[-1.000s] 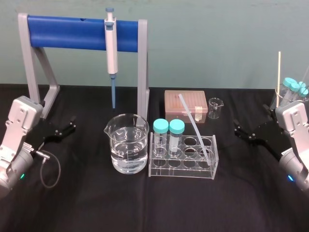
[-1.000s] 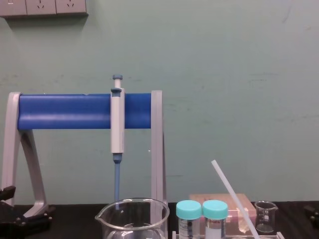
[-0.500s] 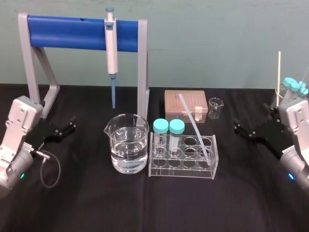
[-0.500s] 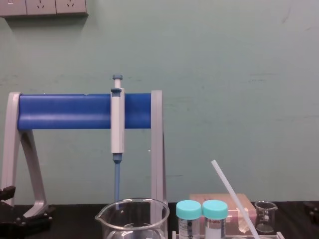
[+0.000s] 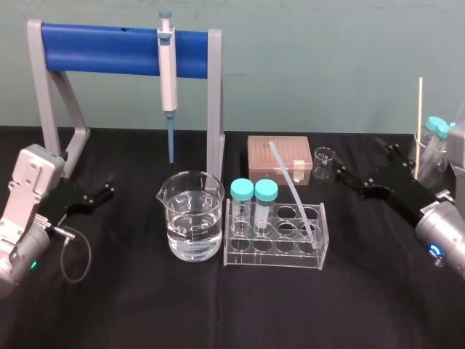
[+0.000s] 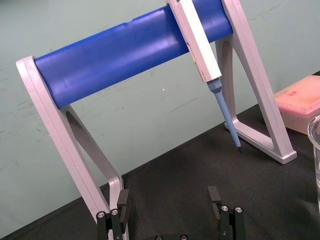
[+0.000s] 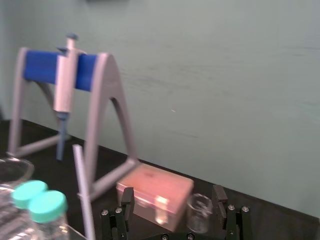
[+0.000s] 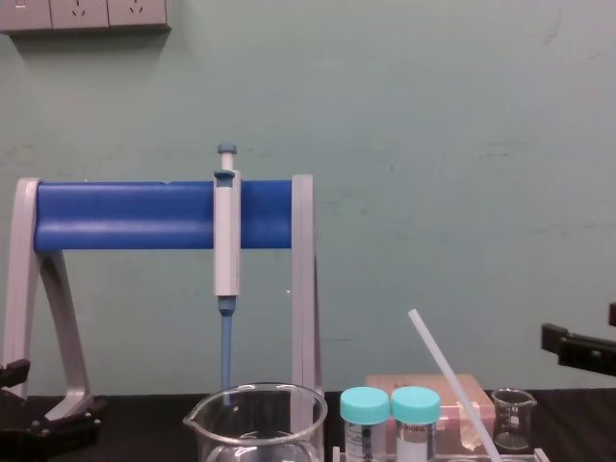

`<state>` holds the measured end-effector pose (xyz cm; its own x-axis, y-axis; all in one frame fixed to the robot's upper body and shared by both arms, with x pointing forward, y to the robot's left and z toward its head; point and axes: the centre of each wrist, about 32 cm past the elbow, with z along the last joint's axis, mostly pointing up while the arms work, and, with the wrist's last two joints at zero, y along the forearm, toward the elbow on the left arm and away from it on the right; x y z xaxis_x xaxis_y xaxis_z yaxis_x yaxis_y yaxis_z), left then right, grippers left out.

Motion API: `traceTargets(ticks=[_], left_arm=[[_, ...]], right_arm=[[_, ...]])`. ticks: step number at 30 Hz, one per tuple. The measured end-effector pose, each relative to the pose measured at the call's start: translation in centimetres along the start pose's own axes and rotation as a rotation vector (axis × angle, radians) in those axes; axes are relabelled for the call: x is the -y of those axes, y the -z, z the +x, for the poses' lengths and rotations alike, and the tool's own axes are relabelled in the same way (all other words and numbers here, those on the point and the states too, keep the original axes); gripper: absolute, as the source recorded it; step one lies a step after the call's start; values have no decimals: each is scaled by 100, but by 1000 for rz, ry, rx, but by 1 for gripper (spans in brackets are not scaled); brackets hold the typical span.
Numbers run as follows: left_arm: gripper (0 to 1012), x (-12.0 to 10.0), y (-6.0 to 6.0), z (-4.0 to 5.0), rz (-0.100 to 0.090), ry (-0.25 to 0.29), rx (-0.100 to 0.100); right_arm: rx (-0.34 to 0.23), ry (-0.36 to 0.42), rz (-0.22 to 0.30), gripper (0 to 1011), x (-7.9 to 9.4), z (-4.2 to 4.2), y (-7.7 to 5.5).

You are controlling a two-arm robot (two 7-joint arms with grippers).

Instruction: Pick up the stirring rod with one hand, then place it down.

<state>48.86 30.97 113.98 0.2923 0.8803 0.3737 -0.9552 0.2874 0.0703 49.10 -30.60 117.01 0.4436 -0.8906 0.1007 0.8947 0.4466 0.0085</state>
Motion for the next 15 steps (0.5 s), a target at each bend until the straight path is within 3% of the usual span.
traceTargets(ticks=[5,15], left_arm=[[1000,0,0,0,0,0,0],[1000,0,0,0,0,0,0]], right_arm=[[-17,-71,24,1000,-36,-18,-75],[21,-189,15,1000,-132,-53,-155]])
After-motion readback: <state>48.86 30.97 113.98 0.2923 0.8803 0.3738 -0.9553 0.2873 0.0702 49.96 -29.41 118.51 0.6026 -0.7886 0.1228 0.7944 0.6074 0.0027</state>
